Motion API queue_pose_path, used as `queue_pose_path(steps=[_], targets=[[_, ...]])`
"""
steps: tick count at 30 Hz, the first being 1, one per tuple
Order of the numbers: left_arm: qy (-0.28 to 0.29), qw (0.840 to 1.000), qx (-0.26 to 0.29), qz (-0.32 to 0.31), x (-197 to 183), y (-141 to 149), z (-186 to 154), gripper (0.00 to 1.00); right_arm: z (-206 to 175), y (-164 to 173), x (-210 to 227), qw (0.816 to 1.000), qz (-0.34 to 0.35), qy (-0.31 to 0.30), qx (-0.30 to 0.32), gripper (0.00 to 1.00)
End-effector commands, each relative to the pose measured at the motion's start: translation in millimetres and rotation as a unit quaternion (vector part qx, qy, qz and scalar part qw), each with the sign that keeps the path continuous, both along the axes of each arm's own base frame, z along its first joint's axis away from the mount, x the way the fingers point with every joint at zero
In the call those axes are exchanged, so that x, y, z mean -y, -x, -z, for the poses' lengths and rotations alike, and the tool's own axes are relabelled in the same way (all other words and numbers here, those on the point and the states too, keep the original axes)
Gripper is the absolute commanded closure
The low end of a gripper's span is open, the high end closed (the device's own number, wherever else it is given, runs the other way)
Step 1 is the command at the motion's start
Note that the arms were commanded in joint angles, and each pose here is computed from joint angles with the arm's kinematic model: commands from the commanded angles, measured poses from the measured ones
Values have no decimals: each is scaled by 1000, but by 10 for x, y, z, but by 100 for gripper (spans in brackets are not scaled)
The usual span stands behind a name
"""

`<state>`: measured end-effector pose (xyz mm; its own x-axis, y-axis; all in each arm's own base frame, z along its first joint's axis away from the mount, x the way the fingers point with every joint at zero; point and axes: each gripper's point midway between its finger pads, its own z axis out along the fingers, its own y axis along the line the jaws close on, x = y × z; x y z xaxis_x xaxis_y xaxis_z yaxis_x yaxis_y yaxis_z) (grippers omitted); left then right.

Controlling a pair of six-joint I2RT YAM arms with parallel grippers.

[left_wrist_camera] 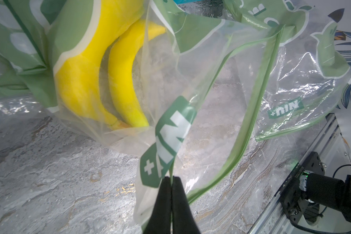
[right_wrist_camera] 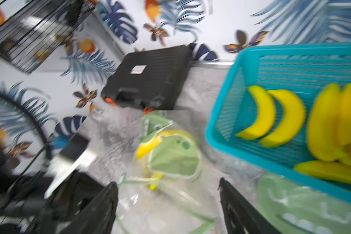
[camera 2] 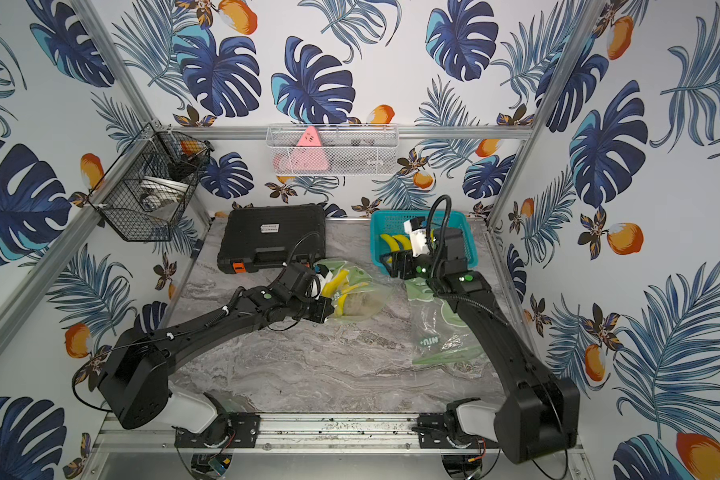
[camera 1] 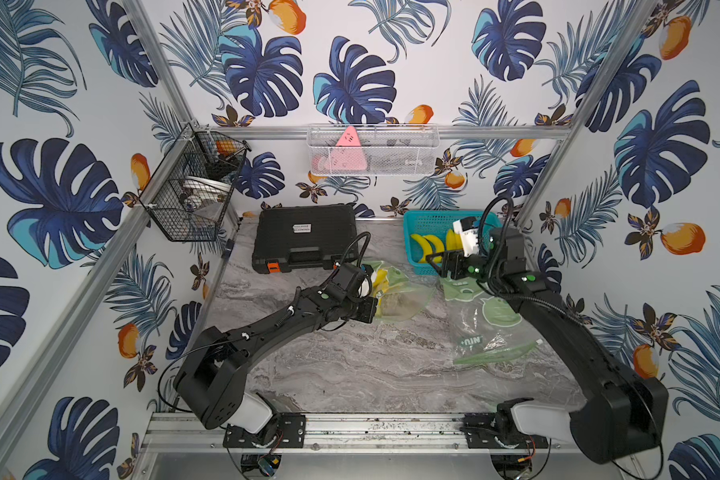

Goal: Open the zip-top bag and take out the banana
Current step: Place the banana in the basket, then pick up the banana from the zipper food storage bag.

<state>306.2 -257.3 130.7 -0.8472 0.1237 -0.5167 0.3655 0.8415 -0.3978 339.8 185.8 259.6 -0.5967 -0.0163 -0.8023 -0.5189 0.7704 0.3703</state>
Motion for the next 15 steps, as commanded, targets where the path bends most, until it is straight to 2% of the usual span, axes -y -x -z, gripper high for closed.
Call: queue_pose_path(steps=[1,3,6,11,15], targets=[[7,1000,3,-11,4,-41,-21,100,425,448,-101,997,3,26,-71,34],[11,1000,6,-13,18,-51,-38,100,592,700,-320,997,-12,15,-80,38],[18,1000,6,-13,48,-80,-62,100,782,822,-526,996,-18,14,-91,39],[19,1000,2,-11,61,-72,-61,100,997,695,-864,995,-14,15,-102,38],[17,1000,9,-11,34,-60,-111,100,1225,515,-949,992,11,27,-123,33]])
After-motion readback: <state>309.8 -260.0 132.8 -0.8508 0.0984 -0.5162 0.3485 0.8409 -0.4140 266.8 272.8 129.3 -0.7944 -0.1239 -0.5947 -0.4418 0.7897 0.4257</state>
